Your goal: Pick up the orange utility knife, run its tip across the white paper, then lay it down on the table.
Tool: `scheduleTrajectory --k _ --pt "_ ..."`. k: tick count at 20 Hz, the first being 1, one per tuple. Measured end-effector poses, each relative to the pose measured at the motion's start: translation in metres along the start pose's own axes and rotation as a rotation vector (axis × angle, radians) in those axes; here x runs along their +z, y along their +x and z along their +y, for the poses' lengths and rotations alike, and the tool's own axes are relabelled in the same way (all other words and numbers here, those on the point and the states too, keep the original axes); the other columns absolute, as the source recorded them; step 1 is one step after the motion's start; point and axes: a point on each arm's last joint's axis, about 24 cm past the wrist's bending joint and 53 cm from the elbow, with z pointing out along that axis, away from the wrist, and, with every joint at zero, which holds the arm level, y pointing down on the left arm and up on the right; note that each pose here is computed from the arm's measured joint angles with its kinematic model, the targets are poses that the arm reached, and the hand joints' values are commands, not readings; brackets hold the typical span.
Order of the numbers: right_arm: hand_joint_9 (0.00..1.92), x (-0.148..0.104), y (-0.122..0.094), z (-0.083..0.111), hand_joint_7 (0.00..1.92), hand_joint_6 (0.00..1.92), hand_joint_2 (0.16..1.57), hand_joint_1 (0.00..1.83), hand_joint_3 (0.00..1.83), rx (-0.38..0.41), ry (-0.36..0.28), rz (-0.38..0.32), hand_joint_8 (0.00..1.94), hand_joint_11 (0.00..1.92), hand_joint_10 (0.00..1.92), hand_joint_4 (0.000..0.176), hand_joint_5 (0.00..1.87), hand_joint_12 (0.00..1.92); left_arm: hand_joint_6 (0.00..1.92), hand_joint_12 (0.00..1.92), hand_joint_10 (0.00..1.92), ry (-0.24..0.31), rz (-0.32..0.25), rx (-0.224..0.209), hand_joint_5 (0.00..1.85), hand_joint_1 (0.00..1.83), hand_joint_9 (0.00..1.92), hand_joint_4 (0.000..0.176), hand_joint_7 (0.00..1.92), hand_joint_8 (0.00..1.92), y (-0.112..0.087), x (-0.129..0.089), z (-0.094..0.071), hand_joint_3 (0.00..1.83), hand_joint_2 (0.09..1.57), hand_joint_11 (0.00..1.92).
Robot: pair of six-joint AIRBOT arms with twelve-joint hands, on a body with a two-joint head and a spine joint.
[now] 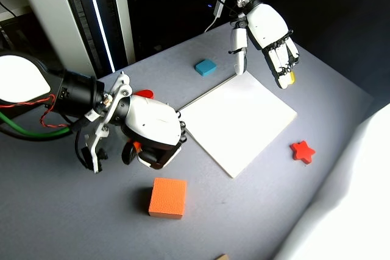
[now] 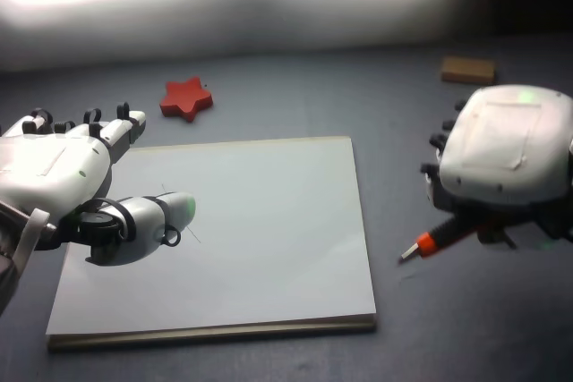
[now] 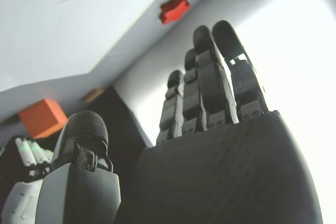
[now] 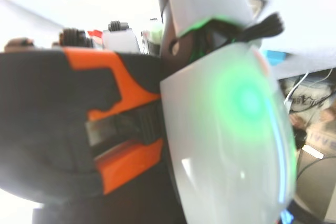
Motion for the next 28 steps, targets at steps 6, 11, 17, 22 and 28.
scheduleTrajectory --k 6,11,17,22,28 --pt "1.62 0.026 -0.031 0.011 1.5 1.92 1.26 1.52 0.03 -0.007 0.004 -0.037 1.94 1.66 1.92 0.009 1.25 1.92 0.0 1.21 0.0 0.003 -0.003 -0.002 0.04 0.06 0.36 0.08 0.19 0.0 -0.001 0.0 -0.001 0.0 1.26 0.0" --pt "1.61 0.053 -0.043 0.017 1.5 1.92 1.27 1.5 0.01 -0.181 -0.005 -0.055 1.94 1.66 1.92 0.109 1.25 1.92 0.0 1.25 0.01 -0.004 0.003 -0.008 0.05 0.06 0.38 0.08 0.2 0.0 0.0 0.0 0.0 0.0 1.26 0.0" --pt "1.6 0.091 -0.036 0.026 1.49 1.92 1.26 1.5 0.0 -0.383 -0.002 -0.009 1.94 1.65 1.92 0.176 1.26 1.92 0.0 1.23 0.0 -0.014 0.006 -0.014 0.05 0.06 0.35 0.076 0.18 0.0 0.002 0.001 0.002 0.0 1.26 0.0" --pt "1.62 0.114 -0.029 0.054 1.5 1.92 1.26 1.5 0.0 -0.471 -0.049 0.0 1.94 1.67 1.92 0.176 1.27 1.92 0.0 1.21 0.0 -0.014 0.003 -0.014 0.04 0.04 0.34 0.075 0.17 0.0 0.001 0.001 0.003 0.0 1.26 0.0" --pt "1.6 0.126 -0.016 0.086 1.48 1.92 1.25 1.5 0.0 -0.588 -0.126 -0.016 1.94 1.66 1.92 0.176 1.26 1.92 0.0 1.22 0.0 -0.019 0.009 -0.006 0.05 0.06 0.35 0.08 0.18 0.0 0.003 0.001 0.005 0.0 1.26 0.0"
